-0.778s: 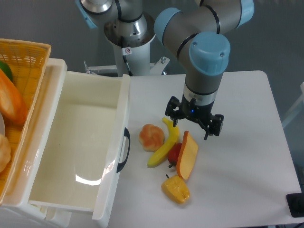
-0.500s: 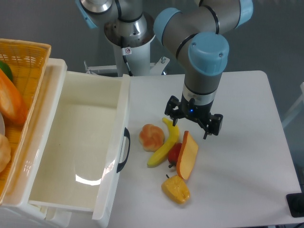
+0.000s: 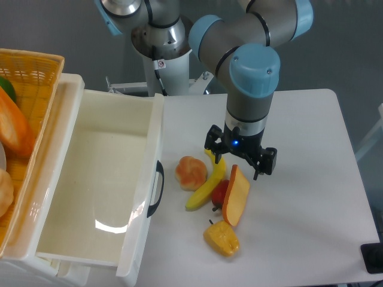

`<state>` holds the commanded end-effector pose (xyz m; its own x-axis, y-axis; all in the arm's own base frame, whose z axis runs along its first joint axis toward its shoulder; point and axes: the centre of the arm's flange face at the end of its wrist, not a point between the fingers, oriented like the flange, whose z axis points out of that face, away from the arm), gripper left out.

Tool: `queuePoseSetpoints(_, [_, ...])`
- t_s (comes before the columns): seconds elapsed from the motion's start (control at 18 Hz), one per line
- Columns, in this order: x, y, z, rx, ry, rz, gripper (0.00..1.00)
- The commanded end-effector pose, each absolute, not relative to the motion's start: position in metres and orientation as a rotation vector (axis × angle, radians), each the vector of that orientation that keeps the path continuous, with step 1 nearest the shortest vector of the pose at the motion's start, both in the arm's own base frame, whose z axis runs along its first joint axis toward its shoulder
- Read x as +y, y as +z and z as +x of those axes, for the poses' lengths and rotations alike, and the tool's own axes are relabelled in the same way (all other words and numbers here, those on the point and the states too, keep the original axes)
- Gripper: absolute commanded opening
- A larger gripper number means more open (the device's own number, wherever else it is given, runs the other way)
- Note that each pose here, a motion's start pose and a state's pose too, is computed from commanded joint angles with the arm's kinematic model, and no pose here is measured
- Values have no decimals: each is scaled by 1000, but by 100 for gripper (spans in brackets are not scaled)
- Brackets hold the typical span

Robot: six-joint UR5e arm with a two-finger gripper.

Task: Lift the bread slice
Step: 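Lower the open gripper toward the orange bread slice beside the banana, then descend further and close the gripper on the orange bread slice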

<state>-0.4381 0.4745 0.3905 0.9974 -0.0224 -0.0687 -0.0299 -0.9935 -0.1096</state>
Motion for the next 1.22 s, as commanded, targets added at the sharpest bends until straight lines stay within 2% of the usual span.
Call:
queuePoseSetpoints(0.33, [476,378,-445,-159,114,-3044,100])
queuePoseSetpoints(0.44, [472,370,-448,-223,160,-3091,100])
queuePoseSetpoints(0.78, [474,352,-446,-122,254,-3123,100])
queuePoseSetpoints(1.22, [493,311,-435,-66,217,-3153,100])
